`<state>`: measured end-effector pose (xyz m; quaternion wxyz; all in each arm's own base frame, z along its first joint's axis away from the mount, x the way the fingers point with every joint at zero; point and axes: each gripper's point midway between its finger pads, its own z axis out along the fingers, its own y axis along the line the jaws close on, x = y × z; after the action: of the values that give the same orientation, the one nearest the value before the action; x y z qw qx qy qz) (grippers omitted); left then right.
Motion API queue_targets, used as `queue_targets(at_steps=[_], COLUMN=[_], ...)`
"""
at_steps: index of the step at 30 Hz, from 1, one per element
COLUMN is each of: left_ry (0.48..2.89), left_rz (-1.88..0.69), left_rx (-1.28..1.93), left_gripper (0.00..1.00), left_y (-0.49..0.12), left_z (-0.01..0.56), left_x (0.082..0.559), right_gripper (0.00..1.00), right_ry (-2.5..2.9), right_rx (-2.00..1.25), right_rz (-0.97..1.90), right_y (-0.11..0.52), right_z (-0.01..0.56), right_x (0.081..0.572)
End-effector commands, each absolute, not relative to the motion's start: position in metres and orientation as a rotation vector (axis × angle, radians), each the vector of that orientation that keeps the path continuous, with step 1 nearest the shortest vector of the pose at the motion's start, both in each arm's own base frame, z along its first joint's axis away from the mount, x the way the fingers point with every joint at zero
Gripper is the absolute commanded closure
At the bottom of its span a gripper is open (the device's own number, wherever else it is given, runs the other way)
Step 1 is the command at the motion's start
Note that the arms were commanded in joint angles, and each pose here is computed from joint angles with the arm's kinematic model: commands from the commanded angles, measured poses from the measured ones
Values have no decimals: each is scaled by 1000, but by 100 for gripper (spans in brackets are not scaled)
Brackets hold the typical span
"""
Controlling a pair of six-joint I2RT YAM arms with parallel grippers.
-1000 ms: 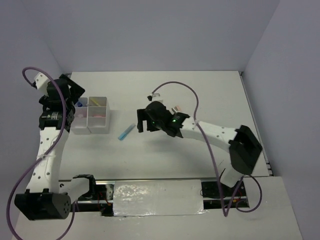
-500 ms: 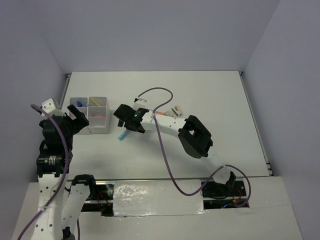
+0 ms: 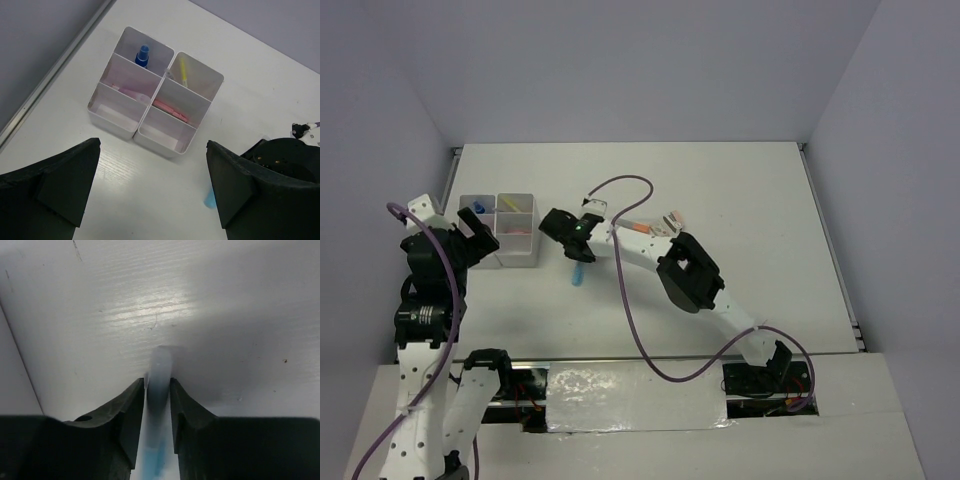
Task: Sort the stationery into containers
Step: Pick up the pen from the center of the board.
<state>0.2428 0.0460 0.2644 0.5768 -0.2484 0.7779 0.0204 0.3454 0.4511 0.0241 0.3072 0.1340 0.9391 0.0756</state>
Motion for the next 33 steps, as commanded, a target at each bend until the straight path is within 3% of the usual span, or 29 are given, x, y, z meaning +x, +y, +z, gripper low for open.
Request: queue_targets(at_steps=[1, 2, 4, 9, 10, 11, 13, 14, 15, 18, 23, 28, 33], left_ry=[1760, 1762, 1770, 1802, 1814, 1849, 1887, 1913, 1929, 1815, 1522, 1438, 1372], left_rz=[58, 57, 56, -41, -87, -223, -424, -644, -786, -1208, -1353, -1396, -1454], left_rx=[-570, -569, -564, -485, -440, -336, -185, -47, -16, 152, 497, 584, 644], left_gripper=[1, 1, 1, 1, 1, 1, 1, 1, 1, 1, 1, 1, 5], left_y=[49, 49, 48, 30, 21, -6, -42, -79, -97, -147, -189, -206, -216], left_z=[284, 284, 282, 278, 276, 273, 270, 266, 264, 282, 327, 331, 338], left_x=[243, 243, 244, 253, 260, 265, 272, 263, 259, 232, 185, 161, 146], right_gripper=[68, 70, 100, 100, 100, 100, 100, 100, 100, 100, 100, 100, 100], right_ry=[2554, 2558, 2578, 2553, 2438, 2430, 2243, 2212, 2101, 1865, 1690, 1516, 1424], right_rx=[308, 303, 268, 16, -15, -146, -258, -393, -466, -660, -856, -923, -935], right_rz=[74, 81, 56, 224, 395, 360, 587, 573, 726, 929, 1158, 1370, 1411], right_y=[429, 427, 416, 405, 424, 405, 420, 405, 420, 411, 404, 394, 385], right_z=[-9, -7, -17, -9, 30, 19, 79, 70, 97, 164, 208, 262, 295], right_x=[336, 334, 329, 313, 324, 312, 312, 297, 289, 251, 197, 154, 142])
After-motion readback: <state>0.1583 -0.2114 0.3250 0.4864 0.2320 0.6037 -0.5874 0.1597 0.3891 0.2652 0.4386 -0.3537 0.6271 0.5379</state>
